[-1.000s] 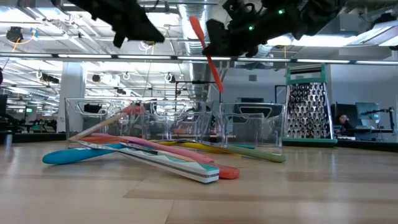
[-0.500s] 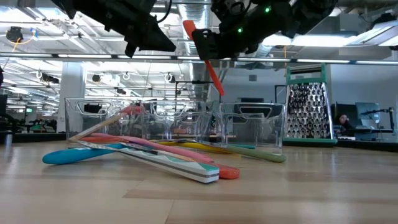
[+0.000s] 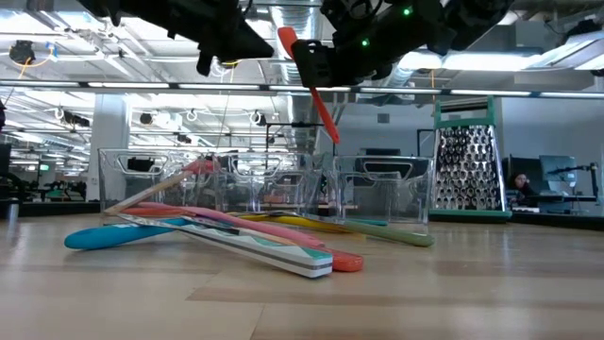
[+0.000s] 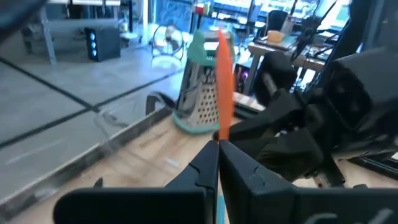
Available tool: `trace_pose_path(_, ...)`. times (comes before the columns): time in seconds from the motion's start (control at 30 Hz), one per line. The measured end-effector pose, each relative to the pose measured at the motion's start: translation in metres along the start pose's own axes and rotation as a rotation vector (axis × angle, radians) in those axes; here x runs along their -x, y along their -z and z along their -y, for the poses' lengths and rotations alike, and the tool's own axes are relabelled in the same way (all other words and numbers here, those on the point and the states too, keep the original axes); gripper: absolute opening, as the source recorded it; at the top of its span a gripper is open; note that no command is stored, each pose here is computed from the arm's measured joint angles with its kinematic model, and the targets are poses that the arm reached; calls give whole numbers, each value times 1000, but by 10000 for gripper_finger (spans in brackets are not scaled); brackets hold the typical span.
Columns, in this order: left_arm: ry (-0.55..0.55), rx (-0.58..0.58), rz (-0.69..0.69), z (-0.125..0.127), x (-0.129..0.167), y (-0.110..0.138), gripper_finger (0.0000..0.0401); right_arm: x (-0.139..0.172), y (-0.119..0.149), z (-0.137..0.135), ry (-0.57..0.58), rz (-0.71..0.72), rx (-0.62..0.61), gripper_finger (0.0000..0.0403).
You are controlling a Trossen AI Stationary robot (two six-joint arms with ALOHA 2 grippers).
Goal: Pick & Place Kitchen Items
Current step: Put the orange spatula into the left transparent bin
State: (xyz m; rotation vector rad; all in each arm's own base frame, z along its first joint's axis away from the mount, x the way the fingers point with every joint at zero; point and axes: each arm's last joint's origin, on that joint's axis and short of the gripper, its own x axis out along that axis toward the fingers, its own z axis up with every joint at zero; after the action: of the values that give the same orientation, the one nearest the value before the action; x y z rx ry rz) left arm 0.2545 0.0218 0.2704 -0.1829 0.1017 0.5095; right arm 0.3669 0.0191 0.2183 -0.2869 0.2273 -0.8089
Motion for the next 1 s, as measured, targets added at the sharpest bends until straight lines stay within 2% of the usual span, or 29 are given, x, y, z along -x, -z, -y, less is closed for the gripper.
trace_pose_path(0.2,41,4,28,5,-10,4,15,-1,0,1,3,-1,0,19)
trace_pose_path(0.47,61,-10,-20,9,-24,20,91,-2,1,2,5,-7,6,19)
trace_pose_path(0.73,61,12,20,11,-34,25,165,-2,1,2,6,-7,25,19)
trace_pose_path(1.0,21,24,46,0,-39,21,208,-2,1,2,6,-7,39,19)
